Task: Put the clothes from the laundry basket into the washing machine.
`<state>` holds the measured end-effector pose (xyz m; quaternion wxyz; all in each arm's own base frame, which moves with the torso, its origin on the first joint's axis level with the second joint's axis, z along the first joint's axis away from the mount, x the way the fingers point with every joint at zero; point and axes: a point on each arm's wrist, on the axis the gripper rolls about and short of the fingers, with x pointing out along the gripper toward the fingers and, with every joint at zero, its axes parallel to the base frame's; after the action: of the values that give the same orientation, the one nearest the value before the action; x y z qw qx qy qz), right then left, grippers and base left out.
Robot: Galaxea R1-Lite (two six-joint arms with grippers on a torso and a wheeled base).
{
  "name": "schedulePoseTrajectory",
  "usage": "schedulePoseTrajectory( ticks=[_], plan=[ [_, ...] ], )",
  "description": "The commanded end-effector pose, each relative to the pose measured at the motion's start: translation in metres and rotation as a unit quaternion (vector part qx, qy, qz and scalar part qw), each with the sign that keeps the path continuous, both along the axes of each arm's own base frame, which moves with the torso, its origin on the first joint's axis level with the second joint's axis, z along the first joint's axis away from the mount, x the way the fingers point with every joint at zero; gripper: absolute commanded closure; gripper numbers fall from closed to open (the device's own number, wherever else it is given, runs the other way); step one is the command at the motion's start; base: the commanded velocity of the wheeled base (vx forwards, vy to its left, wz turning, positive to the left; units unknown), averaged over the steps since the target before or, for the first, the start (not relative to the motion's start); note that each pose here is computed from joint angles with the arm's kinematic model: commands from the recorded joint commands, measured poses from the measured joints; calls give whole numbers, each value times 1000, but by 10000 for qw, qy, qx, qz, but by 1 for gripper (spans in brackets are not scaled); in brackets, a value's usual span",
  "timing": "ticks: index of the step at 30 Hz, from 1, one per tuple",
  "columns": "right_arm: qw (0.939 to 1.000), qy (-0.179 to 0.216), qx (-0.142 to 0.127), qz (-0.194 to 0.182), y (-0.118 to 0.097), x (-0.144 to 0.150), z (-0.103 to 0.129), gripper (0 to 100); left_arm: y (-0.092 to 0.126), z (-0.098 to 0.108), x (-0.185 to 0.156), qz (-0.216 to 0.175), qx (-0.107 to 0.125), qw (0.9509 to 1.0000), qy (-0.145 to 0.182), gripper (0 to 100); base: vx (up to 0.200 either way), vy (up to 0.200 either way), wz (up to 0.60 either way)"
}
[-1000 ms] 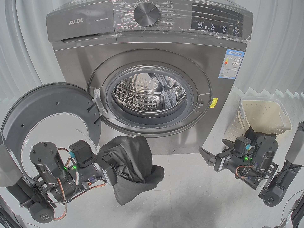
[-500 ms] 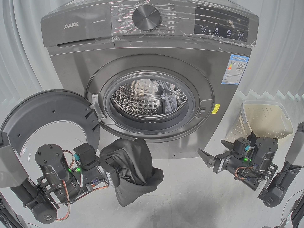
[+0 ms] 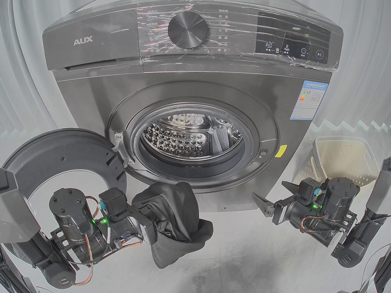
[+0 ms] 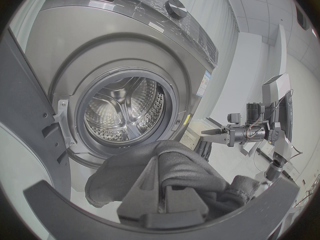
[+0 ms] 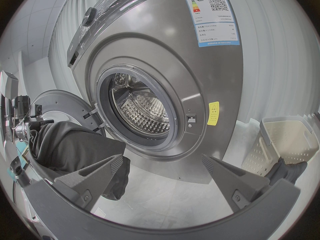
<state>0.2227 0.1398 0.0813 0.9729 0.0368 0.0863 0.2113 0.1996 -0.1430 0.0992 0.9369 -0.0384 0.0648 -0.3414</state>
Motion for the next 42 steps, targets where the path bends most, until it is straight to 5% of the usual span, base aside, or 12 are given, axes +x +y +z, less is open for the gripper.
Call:
schedulePoseTrajectory(
  ticks=[1, 14, 25, 27, 35, 42],
  plan=[
    [10000, 8, -6, 13, 1, -1, 0, 0, -3, -3, -3, -84, 41, 9999, 62, 100, 0, 0, 0],
    [9993, 22, 89, 360, 17, -13, 2, 0, -23, -19, 20, -68, -49, 9995, 292, 100, 0, 0, 0],
    [9988, 67, 106, 484, 22, -17, 0, 0, -53, -15, 71, -71, -476, 9987, -188, 100, 0, 0, 0],
    [9987, 154, 108, 474, 21, -17, -3, 0, -65, -27, 102, 76, -534, 9979, -363, 100, 0, 0, 0],
    [9986, 210, 68, 488, 23, -16, -7, 0, -92, -34, 138, 578, -863, 9922, -692, 100, 0, 0, 0],
    [9985, 249, 76, 490, 23, -16, -9, 0, -92, -55, 175, 794, -787, 9915, -661, 100, 0, 0, 0]
  ],
)
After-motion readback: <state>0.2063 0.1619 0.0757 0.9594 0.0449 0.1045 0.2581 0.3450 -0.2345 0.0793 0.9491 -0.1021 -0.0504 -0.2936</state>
